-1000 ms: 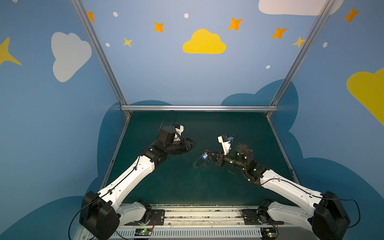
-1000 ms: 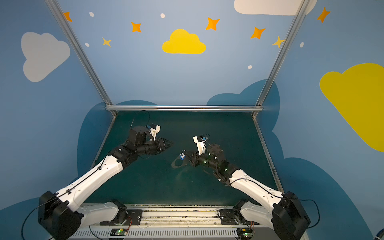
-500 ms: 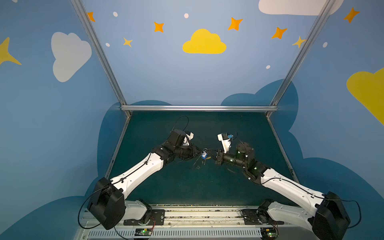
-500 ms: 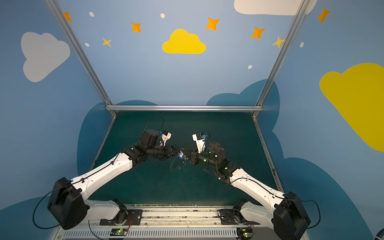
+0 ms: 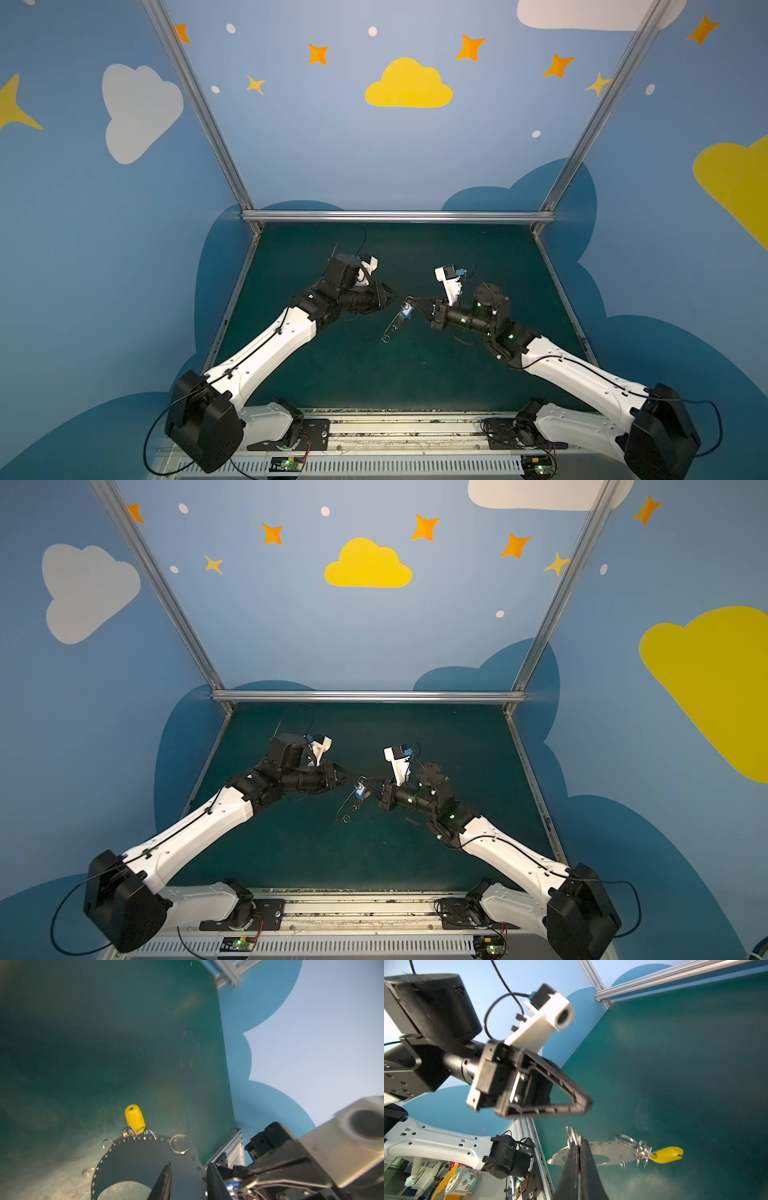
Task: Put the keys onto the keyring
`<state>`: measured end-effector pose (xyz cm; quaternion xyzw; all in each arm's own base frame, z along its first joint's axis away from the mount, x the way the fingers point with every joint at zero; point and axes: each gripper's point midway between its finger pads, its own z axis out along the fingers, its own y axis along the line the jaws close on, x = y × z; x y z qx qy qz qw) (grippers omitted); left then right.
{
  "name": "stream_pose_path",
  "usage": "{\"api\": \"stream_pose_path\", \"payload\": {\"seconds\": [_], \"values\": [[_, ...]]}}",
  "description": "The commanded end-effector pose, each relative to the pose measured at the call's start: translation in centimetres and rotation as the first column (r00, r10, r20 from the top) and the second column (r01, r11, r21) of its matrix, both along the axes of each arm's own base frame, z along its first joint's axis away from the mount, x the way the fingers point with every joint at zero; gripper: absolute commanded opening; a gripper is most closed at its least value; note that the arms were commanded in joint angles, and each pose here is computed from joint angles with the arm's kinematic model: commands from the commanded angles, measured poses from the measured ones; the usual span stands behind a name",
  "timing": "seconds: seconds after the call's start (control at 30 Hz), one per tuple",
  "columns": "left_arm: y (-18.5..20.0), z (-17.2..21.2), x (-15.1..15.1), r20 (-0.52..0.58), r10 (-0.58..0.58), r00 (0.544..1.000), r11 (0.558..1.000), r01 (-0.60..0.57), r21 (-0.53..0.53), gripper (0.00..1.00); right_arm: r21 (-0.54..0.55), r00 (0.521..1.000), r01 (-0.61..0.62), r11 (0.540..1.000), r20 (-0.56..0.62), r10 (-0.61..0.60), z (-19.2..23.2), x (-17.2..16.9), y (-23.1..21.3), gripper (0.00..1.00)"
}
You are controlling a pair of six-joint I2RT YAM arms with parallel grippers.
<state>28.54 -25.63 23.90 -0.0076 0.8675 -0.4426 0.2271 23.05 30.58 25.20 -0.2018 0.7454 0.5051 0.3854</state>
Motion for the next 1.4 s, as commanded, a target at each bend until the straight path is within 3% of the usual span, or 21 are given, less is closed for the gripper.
{"api": "stream_pose_path", "payload": {"seconds": [0.0, 0.23, 0.43, 0.7, 0.87, 1.03, 1.37], "values": [[0.4, 1.3, -0.4, 0.056, -0.03, 0.998, 0.999, 0.031, -0.009, 0.32, 0.025, 0.999, -0.051, 0.998, -0.01, 0.051, 0.2, -0.3, 0.2, 0.0], [-1.4, 2.9, -2.0, 0.089, -0.181, 0.979, 0.979, 0.188, -0.082, 0.24, 0.04, 0.993, -0.1, 0.994, -0.056, 0.102, -0.5, -0.1, 0.8, 0.0], [-2.1, 2.4, -2.6, 0.079, -0.231, 0.97, 0.969, 0.237, -0.073, 0.23, 0.051, 0.99, -0.127, 0.991, -0.058, 0.13, -0.2, -0.3, 1.2, 0.0], [-2.7, 1.4, -2.6, 0.056, -0.25, 0.967, 0.967, 0.252, -0.041, 0.25, 0.066, 0.982, -0.172, 0.983, -0.06, 0.176, 0.1, -0.8, 1.7, 0.0], [-3.0, 1.4, -2.8, 0.054, -0.265, 0.963, 0.963, 0.267, -0.042, 0.18, 0.067, 0.979, -0.188, 0.98, -0.063, 0.192, 0.1, -0.9, 1.9, 0.0], [-3.0, 1.1, -3.0, 0.045, -0.274, 0.961, 0.961, 0.275, -0.033, 0.17, 0.066, 0.98, -0.185, 0.981, -0.063, 0.189, 0.1, -0.8, 1.9, 0.0], [-2.3, -0.2, -3.1, 0.021, -0.242, 0.97, 0.97, 0.242, 0.014, 0.27, 0.073, 0.981, -0.184, 0.98, -0.053, 0.188, 0.6, -1.0, 1.8, 0.0]]}}
